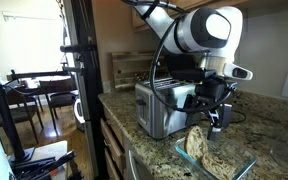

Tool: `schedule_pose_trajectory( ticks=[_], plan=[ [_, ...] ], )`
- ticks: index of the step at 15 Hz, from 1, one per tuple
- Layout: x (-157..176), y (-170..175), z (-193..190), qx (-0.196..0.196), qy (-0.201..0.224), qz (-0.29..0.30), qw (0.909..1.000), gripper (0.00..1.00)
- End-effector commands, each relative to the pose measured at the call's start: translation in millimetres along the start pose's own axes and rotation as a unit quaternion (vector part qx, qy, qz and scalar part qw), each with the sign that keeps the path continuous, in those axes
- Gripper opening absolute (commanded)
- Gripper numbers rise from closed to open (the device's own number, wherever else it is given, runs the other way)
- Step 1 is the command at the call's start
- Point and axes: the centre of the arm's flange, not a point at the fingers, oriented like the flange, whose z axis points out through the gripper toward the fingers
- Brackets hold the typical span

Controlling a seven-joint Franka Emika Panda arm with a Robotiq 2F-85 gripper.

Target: Put the bread in the toaster

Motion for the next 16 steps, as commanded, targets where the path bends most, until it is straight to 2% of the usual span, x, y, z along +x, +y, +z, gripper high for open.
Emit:
schedule_pose_trajectory(
  ticks=[1, 16],
  plan=[
    [-2.3, -0.4, -4.1, 0.012, -0.014, -0.007, 0.9998, 1.00],
    [5.6, -1.2, 7.8, 0.013, -0.021, -0.011, 0.9996, 1.00]
  ],
)
